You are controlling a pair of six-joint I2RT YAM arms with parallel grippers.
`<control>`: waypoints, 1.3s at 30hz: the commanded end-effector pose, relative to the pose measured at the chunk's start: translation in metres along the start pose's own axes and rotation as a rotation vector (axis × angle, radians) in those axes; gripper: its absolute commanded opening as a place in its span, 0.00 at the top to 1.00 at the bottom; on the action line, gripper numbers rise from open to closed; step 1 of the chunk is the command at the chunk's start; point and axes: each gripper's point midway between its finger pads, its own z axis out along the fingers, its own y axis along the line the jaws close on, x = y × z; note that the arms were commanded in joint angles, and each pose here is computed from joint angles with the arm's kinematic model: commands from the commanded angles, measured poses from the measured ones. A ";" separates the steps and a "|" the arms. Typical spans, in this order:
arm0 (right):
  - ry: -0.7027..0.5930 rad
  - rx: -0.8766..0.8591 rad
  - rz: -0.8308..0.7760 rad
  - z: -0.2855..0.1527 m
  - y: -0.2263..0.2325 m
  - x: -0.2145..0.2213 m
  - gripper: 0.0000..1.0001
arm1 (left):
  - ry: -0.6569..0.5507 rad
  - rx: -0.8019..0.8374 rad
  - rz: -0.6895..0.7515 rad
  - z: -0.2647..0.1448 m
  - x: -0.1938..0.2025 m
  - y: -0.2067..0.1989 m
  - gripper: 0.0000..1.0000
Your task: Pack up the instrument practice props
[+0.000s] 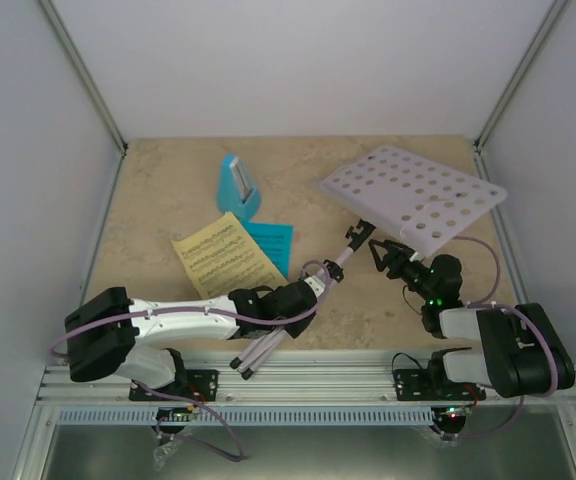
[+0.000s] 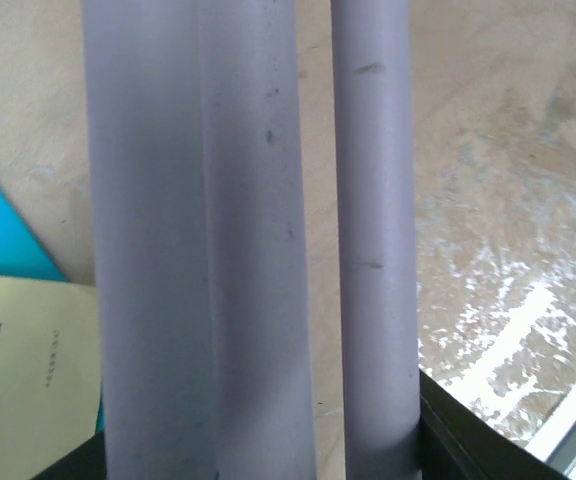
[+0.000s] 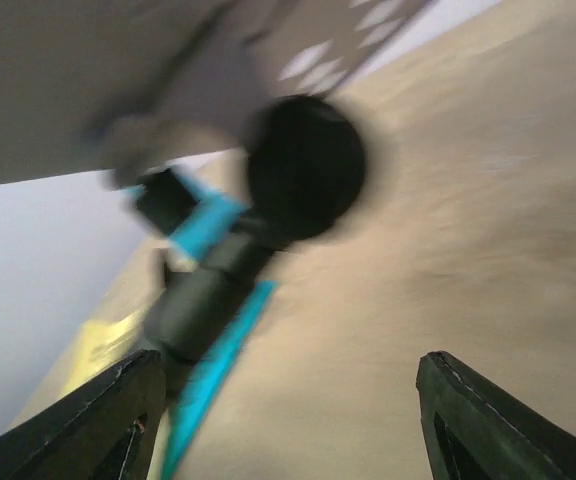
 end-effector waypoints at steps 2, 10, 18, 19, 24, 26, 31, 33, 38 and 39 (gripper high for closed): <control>-0.059 0.260 0.021 -0.017 -0.056 -0.001 0.29 | -0.549 -0.041 -0.371 -0.071 -0.138 0.033 1.00; -0.077 0.276 0.054 -0.027 -0.057 -0.002 0.28 | -0.567 -0.022 -0.332 -0.080 -0.141 0.031 1.00; -0.216 0.562 0.053 -0.077 -0.078 -0.032 0.13 | -0.463 -0.160 -0.186 -0.058 -0.128 0.046 1.00; -0.252 0.627 0.065 -0.090 -0.082 -0.038 0.07 | -0.444 -0.172 -0.166 -0.055 -0.125 0.048 1.00; -0.497 0.857 0.011 -0.164 -0.070 -0.088 0.02 | -0.405 -0.193 -0.087 -0.050 -0.122 0.055 1.00; -0.619 0.878 -0.032 -0.192 -0.046 -0.115 0.02 | -0.398 -0.201 -0.063 -0.048 -0.122 0.060 1.00; -0.791 0.920 -0.089 -0.242 0.002 -0.160 0.02 | -0.399 -0.190 0.006 -0.048 -0.126 0.061 1.00; -0.814 0.863 -0.148 -0.246 0.030 -0.181 0.02 | -0.402 -0.190 0.030 -0.046 -0.128 0.060 1.00; -0.816 0.702 -0.230 -0.246 0.088 -0.217 0.02 | -0.372 -0.175 0.109 -0.030 -0.130 0.052 1.00; -0.806 0.663 -0.250 -0.242 0.098 -0.220 0.02 | -0.387 -0.161 0.114 -0.029 -0.133 0.049 1.00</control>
